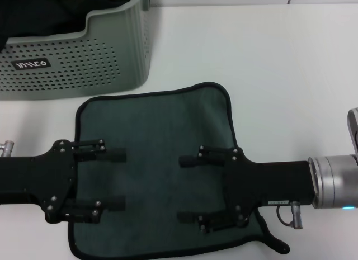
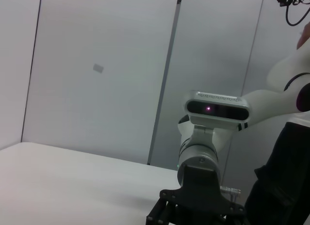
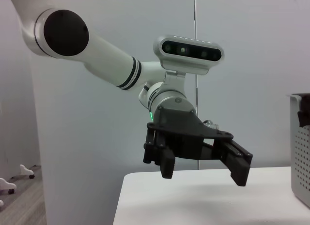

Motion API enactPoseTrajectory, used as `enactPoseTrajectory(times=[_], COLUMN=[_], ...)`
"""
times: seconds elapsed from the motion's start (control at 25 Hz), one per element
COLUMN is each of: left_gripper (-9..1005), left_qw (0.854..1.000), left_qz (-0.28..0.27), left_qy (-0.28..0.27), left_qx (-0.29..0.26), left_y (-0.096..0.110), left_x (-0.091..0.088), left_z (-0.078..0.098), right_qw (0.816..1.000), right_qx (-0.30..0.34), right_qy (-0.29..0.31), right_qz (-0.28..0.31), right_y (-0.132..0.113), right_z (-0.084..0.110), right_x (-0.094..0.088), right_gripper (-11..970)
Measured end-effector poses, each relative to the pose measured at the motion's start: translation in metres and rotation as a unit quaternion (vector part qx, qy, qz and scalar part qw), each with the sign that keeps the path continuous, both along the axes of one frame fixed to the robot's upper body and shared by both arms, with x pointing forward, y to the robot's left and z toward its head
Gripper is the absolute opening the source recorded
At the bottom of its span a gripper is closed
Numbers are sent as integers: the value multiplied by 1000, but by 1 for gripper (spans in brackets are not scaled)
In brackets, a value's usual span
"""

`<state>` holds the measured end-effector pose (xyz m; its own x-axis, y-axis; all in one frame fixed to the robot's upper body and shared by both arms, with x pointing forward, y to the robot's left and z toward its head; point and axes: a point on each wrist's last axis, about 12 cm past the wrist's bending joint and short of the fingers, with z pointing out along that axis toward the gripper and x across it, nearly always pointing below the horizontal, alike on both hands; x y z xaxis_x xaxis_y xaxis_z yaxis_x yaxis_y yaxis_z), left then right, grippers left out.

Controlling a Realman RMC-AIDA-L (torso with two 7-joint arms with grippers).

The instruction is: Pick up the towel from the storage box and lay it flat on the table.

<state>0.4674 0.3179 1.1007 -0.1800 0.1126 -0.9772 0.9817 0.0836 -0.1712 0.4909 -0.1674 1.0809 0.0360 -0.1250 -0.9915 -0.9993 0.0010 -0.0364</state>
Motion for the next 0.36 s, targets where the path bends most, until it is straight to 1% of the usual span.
enactPoseTrajectory(times=[0.36], left_gripper=[765], left_qw=[1000], left_qz=[0], left_qy=[1], left_qx=[-1], left_y=[-1], left_x=[-1], left_z=[-1], right_qw=[1000], right_qx=[7], right_qy=[6], right_qz=[-5], right_y=[-2], right_z=[-1], right_x=[-2], right_gripper=[868])
